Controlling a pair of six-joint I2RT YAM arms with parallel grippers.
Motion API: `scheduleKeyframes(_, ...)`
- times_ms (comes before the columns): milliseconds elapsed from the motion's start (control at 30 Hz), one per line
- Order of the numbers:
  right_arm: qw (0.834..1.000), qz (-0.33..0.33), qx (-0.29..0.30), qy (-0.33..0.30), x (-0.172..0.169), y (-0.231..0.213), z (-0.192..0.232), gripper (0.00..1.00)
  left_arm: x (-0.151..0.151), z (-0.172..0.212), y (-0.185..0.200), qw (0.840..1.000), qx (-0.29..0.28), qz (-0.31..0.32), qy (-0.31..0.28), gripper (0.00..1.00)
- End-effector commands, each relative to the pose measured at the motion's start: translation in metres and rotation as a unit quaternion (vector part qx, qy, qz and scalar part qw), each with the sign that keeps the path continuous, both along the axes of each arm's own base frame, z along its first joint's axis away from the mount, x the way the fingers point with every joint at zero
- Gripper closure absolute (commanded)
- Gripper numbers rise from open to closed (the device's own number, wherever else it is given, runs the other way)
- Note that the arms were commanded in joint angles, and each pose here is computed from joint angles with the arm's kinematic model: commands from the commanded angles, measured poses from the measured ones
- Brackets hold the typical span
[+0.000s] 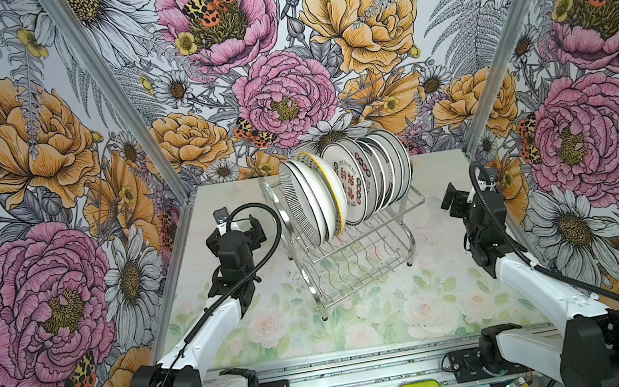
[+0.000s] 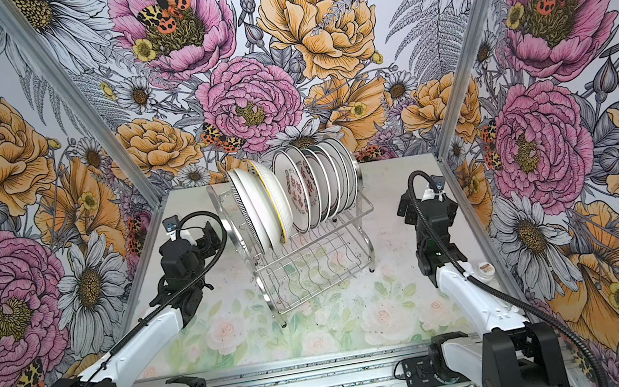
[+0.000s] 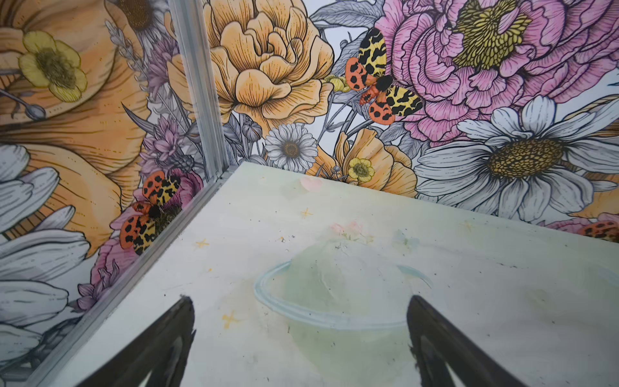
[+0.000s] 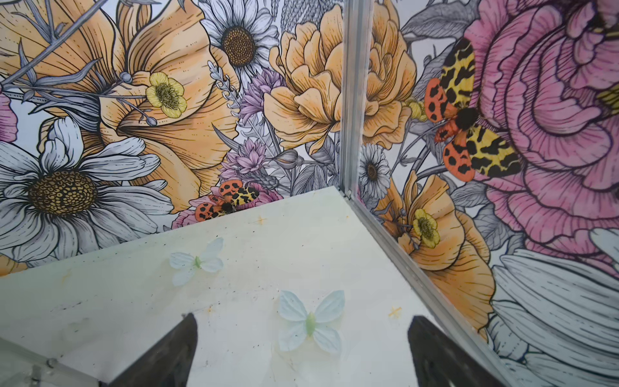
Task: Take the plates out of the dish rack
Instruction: 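Reach both grippers forward to the near legs of the chrome dish rack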
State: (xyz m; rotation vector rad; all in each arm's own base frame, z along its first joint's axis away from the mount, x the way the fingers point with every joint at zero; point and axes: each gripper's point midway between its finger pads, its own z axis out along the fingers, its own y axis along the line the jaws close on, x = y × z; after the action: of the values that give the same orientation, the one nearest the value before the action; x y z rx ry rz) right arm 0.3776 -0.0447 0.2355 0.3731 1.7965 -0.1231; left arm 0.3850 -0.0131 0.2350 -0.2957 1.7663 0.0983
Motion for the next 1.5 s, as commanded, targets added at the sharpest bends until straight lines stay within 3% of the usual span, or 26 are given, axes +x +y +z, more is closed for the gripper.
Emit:
scheduleKeyframes(0,0.991,0.025,0.086,0.098,-0.019,0.019,-0.032,0.01,-0.022,-0.029,0.000,0.994,-0.047,0.017,0.094,0.01)
scheduleKeyframes(200,0.968,0.085,0.201,0.127,-0.026,0.056,-0.038,0.00,-0.044,-0.049,-0.018,0.981,-0.099,-0.007,0.165,0.01)
scheduleKeyframes(433,0.928,0.136,0.307,0.160,-0.031,0.092,-0.049,0.00,-0.063,-0.060,-0.063,0.969,-0.139,-0.073,0.191,0.01)
scheduleKeyframes(700,0.910,0.161,0.332,0.188,-0.039,0.106,-0.059,0.01,-0.085,-0.068,-0.073,0.962,-0.156,-0.072,0.212,0.01)
scheduleKeyframes(1233,0.896,0.201,0.343,0.199,-0.066,0.123,-0.069,0.00,-0.149,-0.096,-0.070,0.943,-0.210,-0.078,0.245,0.01)
scheduleKeyframes(1467,0.893,0.228,0.326,0.212,-0.078,0.141,-0.077,0.09,-0.157,-0.103,-0.076,0.932,-0.239,-0.087,0.256,0.01)
